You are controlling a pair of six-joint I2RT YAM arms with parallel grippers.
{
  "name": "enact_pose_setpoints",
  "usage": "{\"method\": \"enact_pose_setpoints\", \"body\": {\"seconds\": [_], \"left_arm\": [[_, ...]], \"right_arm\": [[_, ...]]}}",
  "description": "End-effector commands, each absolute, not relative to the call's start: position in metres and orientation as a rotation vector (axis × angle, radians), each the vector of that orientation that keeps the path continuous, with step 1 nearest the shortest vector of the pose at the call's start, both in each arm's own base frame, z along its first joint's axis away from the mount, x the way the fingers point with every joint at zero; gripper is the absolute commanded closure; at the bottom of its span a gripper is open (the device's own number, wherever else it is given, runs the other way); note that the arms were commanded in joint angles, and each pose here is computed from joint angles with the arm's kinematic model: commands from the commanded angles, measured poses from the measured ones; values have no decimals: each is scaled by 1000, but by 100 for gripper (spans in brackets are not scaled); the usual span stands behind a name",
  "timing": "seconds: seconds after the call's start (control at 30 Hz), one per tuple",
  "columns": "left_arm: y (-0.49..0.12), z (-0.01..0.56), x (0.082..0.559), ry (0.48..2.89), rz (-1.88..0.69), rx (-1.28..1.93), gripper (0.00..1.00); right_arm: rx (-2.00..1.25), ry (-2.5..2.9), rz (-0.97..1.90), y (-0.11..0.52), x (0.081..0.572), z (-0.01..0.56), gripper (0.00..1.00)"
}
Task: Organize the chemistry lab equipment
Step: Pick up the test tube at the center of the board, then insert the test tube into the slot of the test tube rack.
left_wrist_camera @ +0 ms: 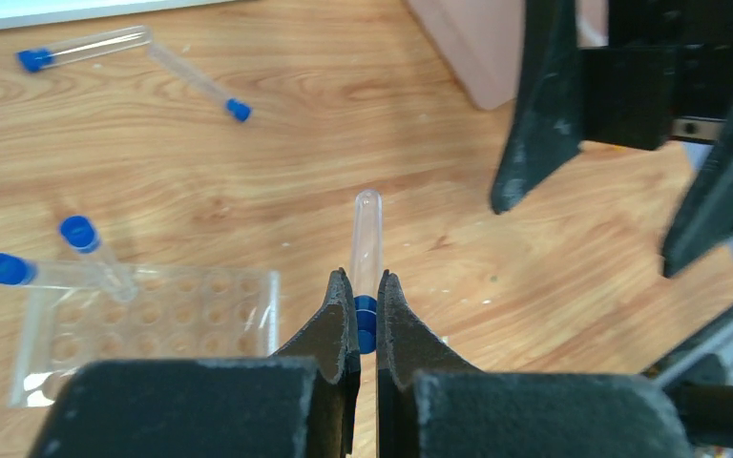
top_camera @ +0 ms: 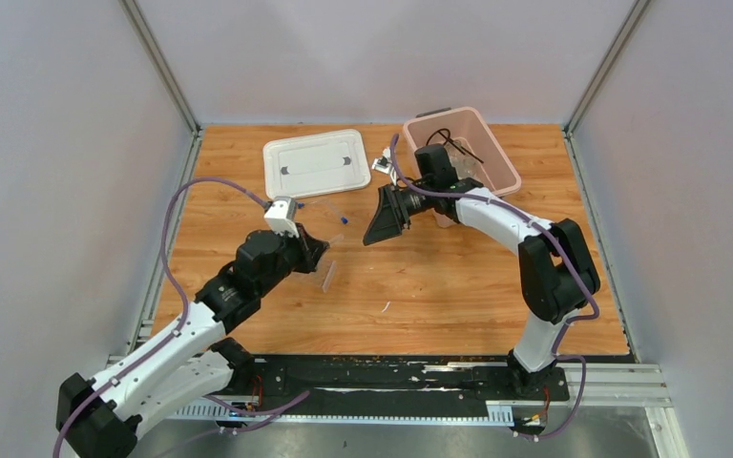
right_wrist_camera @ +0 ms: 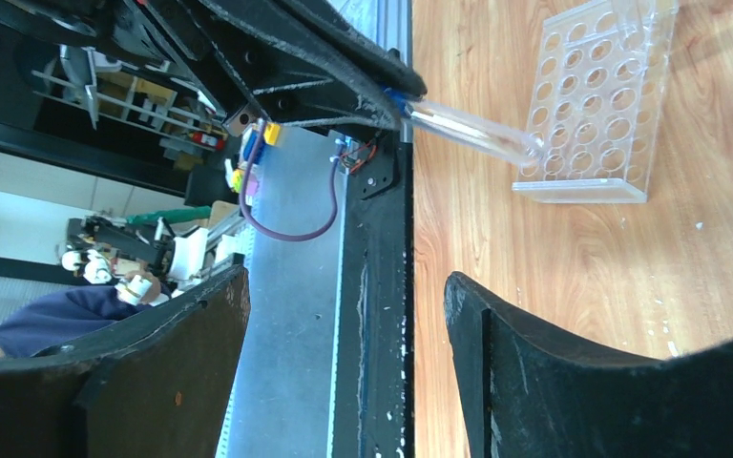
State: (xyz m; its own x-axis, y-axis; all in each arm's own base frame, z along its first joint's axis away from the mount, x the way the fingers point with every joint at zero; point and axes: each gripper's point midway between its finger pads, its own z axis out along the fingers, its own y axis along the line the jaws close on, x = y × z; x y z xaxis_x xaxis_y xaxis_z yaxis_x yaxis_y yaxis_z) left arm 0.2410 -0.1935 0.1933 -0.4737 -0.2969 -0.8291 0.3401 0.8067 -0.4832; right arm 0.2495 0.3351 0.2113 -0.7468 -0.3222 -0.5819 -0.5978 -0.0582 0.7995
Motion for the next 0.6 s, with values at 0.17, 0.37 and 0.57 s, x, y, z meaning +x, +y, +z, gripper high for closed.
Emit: {"method": "enact_pose_setpoints", "body": {"seconds": [0.17, 0.37, 0.57], "left_arm": [[-155, 163, 252, 2165, -305, 172, 100], [-133, 154, 256, 2246, -109, 140, 100], [-131, 143, 259, 2297, -46, 173, 100]], "right_arm": [[-1088, 1945, 1801, 333, 252, 212, 25], [-1086, 1953, 1803, 333, 252, 210, 25], [-1084, 1956, 1805, 333, 252, 210, 25]]}}
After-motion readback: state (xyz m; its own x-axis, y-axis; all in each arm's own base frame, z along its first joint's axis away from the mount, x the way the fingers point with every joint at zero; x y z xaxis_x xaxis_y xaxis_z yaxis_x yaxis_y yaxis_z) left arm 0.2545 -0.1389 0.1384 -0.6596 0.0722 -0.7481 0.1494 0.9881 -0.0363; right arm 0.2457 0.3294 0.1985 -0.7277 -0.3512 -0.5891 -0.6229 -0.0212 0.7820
